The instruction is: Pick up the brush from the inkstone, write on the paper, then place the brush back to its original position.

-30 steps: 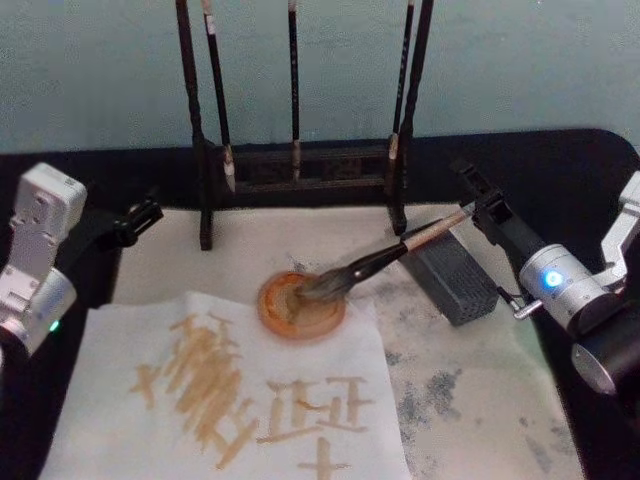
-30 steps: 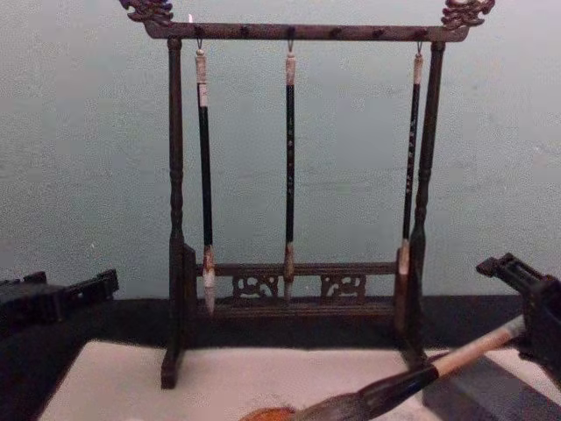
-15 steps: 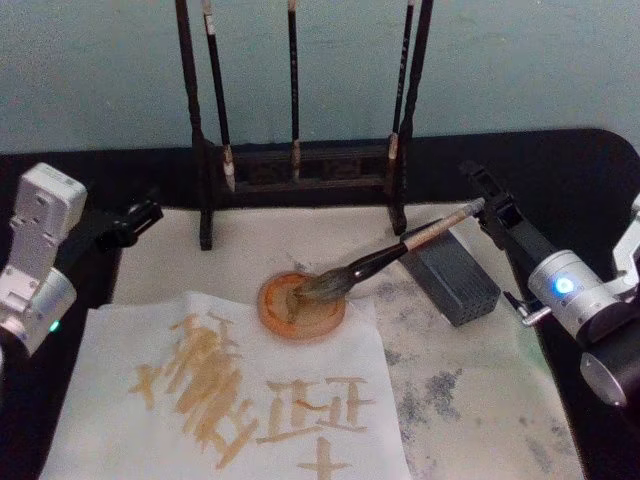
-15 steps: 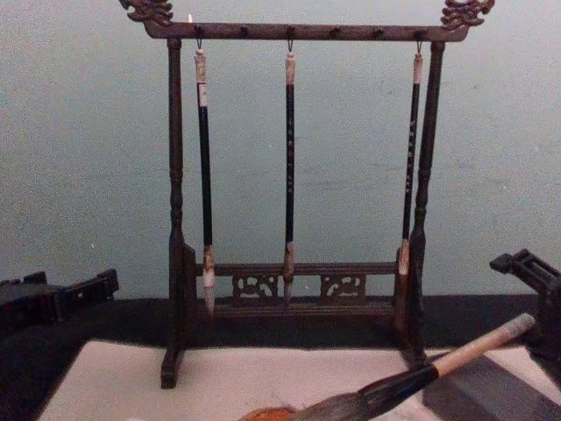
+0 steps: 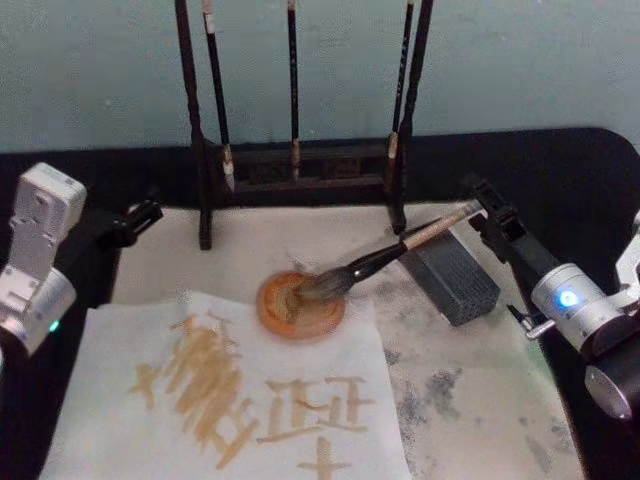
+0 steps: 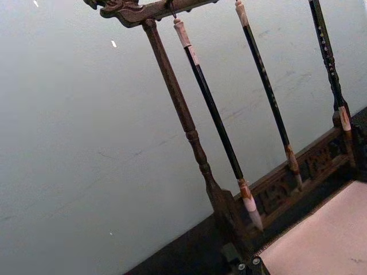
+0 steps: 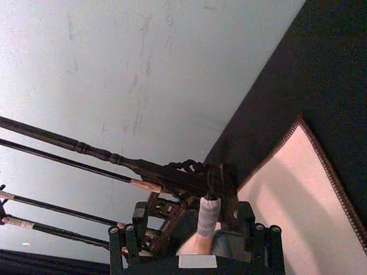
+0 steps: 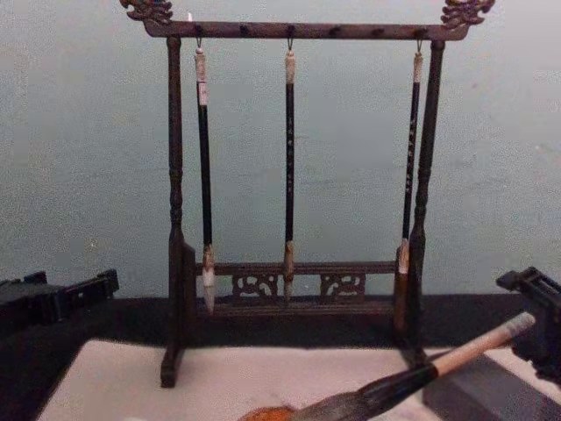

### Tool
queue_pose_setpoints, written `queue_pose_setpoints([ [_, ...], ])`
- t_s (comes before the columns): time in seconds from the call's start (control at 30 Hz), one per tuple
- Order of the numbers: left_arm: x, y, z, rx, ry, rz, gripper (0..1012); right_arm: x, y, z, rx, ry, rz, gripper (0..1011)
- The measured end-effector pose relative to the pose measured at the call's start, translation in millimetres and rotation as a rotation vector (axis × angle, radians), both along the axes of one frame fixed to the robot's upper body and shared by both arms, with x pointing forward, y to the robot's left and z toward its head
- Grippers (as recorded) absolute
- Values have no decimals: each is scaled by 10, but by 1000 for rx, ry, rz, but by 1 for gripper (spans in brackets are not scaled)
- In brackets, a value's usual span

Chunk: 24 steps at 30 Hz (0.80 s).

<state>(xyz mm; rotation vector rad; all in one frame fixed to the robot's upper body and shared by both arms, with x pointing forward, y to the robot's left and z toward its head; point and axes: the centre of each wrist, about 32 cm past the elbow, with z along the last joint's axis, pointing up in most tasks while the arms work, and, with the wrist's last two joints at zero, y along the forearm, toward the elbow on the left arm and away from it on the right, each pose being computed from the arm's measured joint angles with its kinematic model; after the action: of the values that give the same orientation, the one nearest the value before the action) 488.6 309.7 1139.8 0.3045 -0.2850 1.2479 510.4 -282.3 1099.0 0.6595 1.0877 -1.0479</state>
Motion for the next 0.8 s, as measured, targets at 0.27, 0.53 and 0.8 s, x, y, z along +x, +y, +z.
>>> queue_pose_setpoints([
  [0.27, 0, 0, 0, 0, 0, 0, 1002, 89, -22, -33, -2, -5, 0, 1006],
  [0.53, 0, 0, 0, 0, 0, 0, 1002, 163, -19, -33, -11, -17, 12, 1006],
  [0.8, 0, 0, 0, 0, 0, 0, 1000, 175, 11, -7, -27, -20, 19, 1006],
])
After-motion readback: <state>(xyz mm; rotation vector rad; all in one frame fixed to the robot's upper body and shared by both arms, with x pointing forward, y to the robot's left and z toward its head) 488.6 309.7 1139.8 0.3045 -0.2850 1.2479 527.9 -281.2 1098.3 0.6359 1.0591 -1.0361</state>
